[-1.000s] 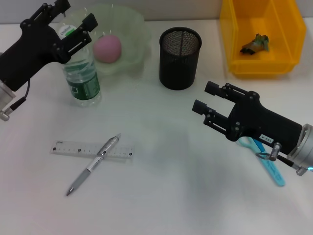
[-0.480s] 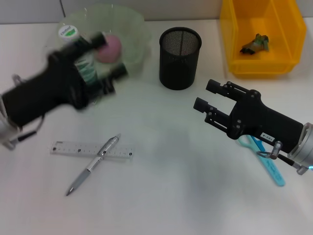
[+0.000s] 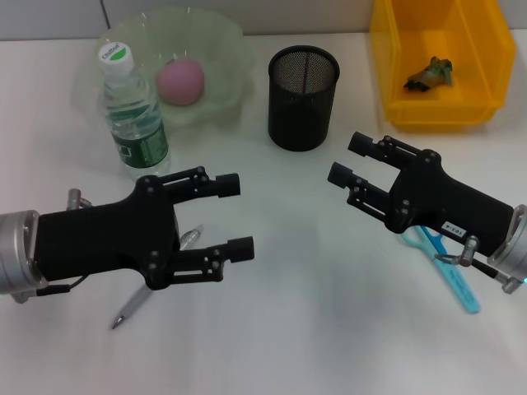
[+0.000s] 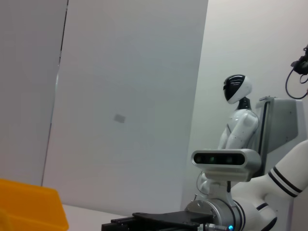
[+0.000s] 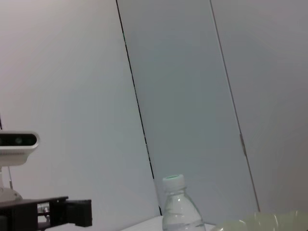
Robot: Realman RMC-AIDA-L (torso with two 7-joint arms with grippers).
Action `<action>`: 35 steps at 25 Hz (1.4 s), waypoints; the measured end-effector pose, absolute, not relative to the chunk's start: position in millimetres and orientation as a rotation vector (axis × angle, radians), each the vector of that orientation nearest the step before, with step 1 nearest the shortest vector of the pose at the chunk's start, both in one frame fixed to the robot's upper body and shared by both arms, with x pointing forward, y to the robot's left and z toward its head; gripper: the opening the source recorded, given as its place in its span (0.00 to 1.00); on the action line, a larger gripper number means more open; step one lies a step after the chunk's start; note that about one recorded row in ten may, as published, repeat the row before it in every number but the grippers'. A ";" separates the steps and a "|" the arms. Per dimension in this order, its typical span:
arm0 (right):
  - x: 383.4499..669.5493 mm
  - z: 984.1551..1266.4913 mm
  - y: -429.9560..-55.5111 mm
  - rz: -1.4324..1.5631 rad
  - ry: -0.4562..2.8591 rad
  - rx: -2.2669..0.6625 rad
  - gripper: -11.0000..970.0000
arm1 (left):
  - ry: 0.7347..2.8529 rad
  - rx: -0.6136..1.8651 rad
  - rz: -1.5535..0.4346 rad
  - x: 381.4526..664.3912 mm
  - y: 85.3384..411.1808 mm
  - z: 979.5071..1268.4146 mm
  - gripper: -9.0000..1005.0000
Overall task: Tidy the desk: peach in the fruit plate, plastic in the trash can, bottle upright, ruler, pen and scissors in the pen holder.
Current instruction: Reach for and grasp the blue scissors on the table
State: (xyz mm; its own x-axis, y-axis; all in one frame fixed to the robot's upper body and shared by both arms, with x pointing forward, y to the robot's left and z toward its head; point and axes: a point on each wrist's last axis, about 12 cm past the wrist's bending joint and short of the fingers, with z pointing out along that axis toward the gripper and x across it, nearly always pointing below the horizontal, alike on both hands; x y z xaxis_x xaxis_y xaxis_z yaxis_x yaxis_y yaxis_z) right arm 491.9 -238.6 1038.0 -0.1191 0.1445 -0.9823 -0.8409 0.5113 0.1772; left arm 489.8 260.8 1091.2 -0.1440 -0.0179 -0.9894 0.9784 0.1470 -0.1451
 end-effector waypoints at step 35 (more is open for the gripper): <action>545.1 1214.8 -262.3 0.542 2.761 -0.807 0.60 | 1.470 0.954 -1.170 480.2 262.5 1070.9 0.78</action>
